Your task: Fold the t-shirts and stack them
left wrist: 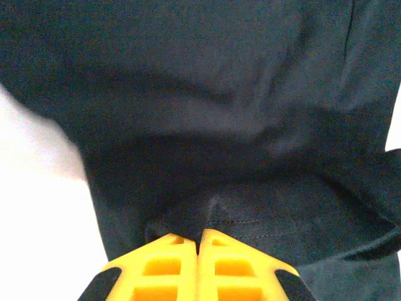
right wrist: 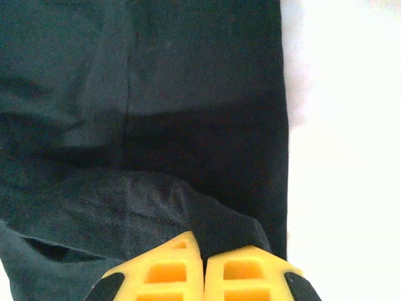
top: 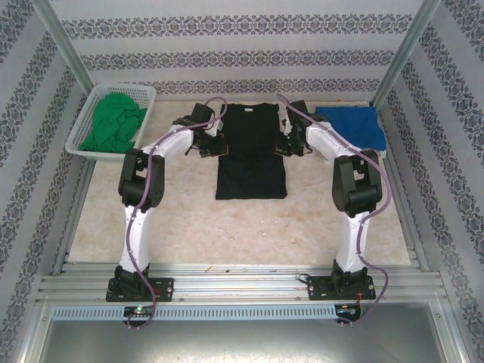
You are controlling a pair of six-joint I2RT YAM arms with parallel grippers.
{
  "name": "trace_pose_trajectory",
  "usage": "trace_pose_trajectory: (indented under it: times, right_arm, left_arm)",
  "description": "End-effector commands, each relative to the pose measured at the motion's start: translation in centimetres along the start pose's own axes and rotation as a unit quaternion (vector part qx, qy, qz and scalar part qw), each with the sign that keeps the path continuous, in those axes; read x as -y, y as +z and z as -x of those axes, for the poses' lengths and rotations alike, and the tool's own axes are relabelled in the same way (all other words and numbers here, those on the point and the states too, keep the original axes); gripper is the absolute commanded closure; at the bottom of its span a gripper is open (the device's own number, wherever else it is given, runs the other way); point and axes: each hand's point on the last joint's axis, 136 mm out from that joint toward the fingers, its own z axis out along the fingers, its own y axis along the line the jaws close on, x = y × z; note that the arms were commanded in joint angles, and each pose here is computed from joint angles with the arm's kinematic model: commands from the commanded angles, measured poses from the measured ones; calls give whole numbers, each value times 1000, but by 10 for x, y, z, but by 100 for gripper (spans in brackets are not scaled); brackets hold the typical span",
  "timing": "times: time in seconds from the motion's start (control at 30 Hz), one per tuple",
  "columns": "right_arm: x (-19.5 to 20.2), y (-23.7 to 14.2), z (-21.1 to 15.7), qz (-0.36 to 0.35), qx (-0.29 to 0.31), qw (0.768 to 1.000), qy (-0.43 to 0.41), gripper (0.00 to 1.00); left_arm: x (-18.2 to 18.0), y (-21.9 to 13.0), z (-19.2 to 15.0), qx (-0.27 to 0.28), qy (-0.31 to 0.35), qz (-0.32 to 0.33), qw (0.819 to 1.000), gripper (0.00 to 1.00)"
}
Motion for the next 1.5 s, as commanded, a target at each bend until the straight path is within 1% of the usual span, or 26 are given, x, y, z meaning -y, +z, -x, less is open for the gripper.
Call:
trace_pose_trajectory:
  times: [0.0,0.13,0.37,0.5,0.6,0.67,0.7,0.77,0.87,0.93,1.0,1.07,1.2,1.3,1.37,1.47]
  right_arm:
    - [-28,-44,-22,22,24,999,-26,96]
    - [-33,-69,-68,14,34,998,-42,96]
    - [-30,-104,-158,17,30,997,-62,96]
    - [-20,-127,-193,15,45,997,-56,95]
    - [-6,-129,-214,21,45,998,-41,95]
    - [-1,-127,-222,20,38,998,-37,95]
    - [-4,-128,-224,29,31,998,-38,95]
    - [-15,-135,-227,48,21,998,-45,95]
    - [-21,-152,-224,53,32,996,-60,93]
    - [-17,-156,-226,38,24,997,-65,93]
    - [-10,-154,-235,24,4,997,-72,93]
    - [-3,-157,-239,11,6,998,-66,93]
    - [-17,-163,-251,65,0,997,-52,94]
    - [-20,-166,-263,74,-9,996,-50,95]
    - [-19,-166,-262,72,-1,996,-52,95]
    - [-15,-154,-251,57,3,997,-52,95]
  left_arm:
    - [40,-58,-10,33,38,-34,998,100]
    - [57,-90,-54,46,53,-46,996,100]
    - [65,-125,-139,44,55,-50,996,100]
    - [67,-147,-177,57,68,-33,996,100]
    - [57,-149,-198,73,49,-40,995,100]
    - [55,-141,-203,69,35,-49,996,100]
    - [59,-137,-206,57,34,-57,996,100]
    - [70,-136,-209,42,48,-64,996,100]
    - [75,-151,-211,51,65,-47,995,100]
    - [78,-158,-220,50,73,-54,995,100]
    - [71,-163,-232,35,68,-37,996,100]
    - [65,-170,-242,30,66,-17,997,100]
    - [72,-175,-265,18,69,-20,997,100]
    - [72,-172,-286,-6,73,-11,997,100]
    - [70,-171,-289,-10,72,-8,997,100]
    - [70,-170,-273,12,92,14,996,100]
